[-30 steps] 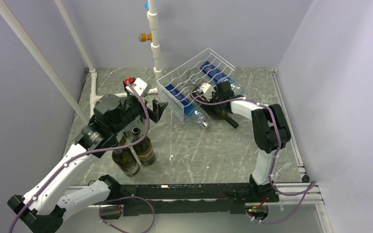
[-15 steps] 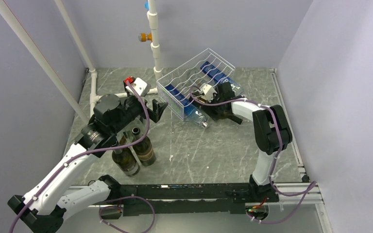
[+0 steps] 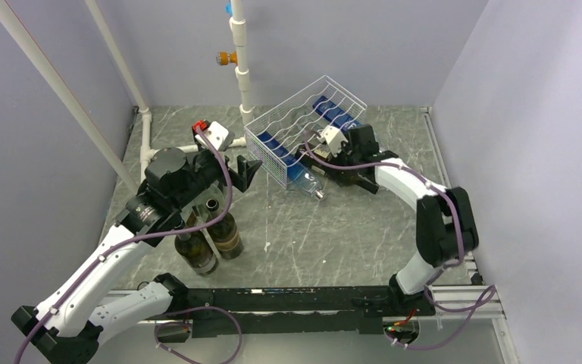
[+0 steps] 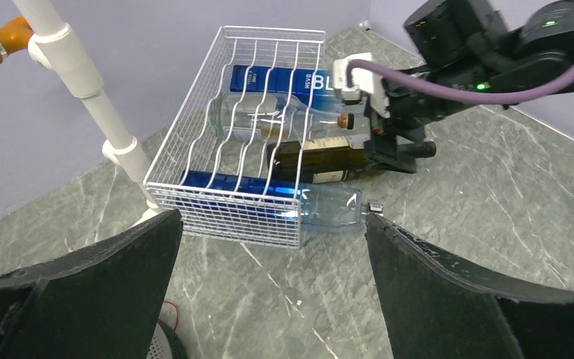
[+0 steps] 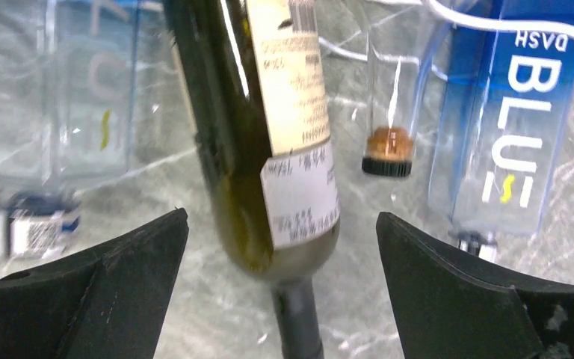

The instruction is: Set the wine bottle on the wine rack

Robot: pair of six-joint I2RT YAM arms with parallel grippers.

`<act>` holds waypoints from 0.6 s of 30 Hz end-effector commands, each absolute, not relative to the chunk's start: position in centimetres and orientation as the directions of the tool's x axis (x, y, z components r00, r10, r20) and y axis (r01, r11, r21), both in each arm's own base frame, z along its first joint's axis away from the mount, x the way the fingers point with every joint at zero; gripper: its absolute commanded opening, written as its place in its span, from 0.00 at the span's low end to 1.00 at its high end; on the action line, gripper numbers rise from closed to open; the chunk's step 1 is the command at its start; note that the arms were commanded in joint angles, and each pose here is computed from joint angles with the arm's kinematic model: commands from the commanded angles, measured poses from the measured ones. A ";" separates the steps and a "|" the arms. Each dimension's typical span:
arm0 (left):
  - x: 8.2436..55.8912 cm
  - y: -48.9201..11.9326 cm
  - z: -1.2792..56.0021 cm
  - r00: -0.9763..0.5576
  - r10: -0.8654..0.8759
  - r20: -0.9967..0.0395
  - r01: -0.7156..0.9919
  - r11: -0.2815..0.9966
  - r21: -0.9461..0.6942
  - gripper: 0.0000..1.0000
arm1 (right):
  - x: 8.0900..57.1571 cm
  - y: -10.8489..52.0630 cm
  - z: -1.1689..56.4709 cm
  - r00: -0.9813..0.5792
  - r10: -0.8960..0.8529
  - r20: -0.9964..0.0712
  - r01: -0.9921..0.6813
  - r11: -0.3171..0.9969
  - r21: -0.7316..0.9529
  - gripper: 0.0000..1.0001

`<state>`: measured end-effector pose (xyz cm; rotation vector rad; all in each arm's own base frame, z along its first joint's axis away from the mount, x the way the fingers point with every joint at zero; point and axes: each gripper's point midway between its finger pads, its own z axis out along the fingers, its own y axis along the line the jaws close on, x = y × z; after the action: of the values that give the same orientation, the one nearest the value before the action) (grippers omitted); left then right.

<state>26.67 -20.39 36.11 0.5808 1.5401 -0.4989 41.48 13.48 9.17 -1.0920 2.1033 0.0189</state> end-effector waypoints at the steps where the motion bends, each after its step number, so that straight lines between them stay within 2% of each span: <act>1: 25.8 -20.0 39.4 0.058 -0.004 -0.998 0.642 0.766 0.035 0.99 | 38.4 12.5 11.2 -0.354 -0.679 -0.643 -0.695 0.651 -0.305 1.00; 10: 25.5 -20.1 39.3 0.043 -0.041 -0.998 0.646 0.763 -0.003 0.99 | 35.0 9.6 8.0 -0.467 -0.678 -0.568 -0.665 0.692 -0.279 0.96; 18: 25.3 -19.9 39.5 0.055 -0.034 -0.998 0.638 0.770 0.009 0.99 | 35.8 7.9 5.7 -0.514 -0.689 -0.511 -0.638 0.705 -0.309 0.87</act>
<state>25.72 -20.09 37.59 0.5502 1.5001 -0.5301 34.53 8.75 6.39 -1.0445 2.2778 -0.0507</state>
